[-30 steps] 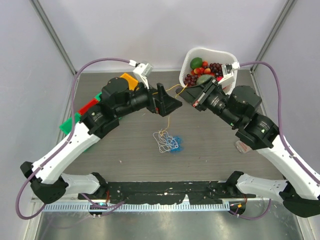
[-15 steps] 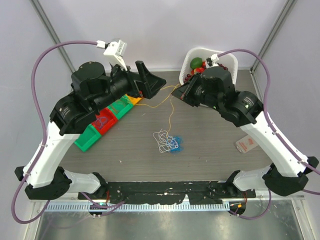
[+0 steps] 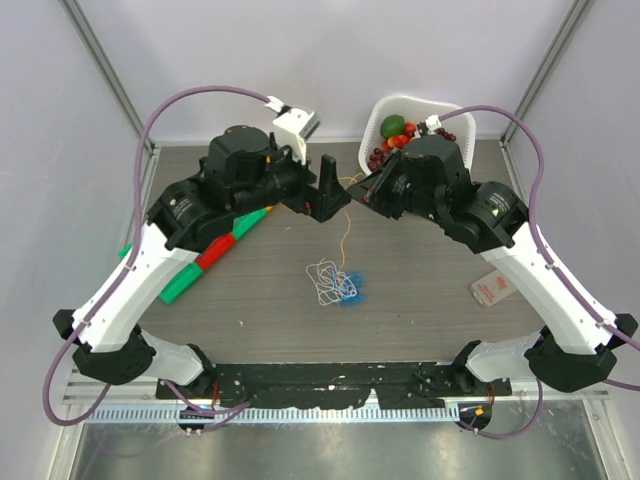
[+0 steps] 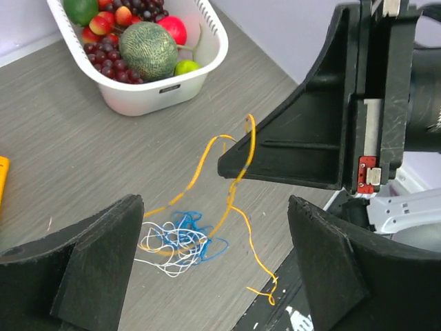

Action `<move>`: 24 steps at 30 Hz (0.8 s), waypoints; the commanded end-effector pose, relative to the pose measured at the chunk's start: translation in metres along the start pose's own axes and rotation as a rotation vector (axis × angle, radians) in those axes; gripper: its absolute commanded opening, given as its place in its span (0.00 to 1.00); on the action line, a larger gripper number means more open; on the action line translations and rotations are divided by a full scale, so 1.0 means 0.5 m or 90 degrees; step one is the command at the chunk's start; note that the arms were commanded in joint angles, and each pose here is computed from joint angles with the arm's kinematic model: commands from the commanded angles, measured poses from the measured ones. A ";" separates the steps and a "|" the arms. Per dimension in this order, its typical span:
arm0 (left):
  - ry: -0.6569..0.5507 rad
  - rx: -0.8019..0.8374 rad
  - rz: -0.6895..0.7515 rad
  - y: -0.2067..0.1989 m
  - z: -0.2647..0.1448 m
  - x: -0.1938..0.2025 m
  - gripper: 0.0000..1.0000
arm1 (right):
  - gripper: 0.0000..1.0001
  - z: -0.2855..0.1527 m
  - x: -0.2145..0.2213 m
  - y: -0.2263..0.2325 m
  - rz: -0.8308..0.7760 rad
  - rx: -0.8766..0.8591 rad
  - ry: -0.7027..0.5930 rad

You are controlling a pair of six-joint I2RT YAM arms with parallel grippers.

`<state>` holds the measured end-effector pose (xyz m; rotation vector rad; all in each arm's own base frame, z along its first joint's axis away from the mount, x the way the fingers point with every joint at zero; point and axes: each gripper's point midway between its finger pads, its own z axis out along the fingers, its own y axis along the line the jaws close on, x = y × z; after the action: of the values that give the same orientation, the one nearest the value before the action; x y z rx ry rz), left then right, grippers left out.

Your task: Untangle the cables

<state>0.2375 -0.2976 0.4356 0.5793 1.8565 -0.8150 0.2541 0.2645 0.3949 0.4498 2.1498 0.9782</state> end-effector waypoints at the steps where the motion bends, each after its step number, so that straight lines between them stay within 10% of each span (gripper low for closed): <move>1: -0.002 0.030 0.086 -0.040 0.007 -0.005 0.87 | 0.01 -0.034 -0.033 0.028 0.071 -0.024 -0.033; 13: 0.052 -0.092 0.254 -0.019 0.048 0.051 0.57 | 0.01 -0.025 -0.028 0.046 0.126 -0.036 -0.006; 24: -0.009 -0.115 0.224 -0.020 0.083 0.025 0.21 | 0.01 -0.022 -0.019 0.055 0.168 -0.057 0.017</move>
<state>0.2426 -0.3244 0.3978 0.8206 1.7940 -0.3804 0.2530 0.2684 0.4068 0.6604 2.1560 1.1288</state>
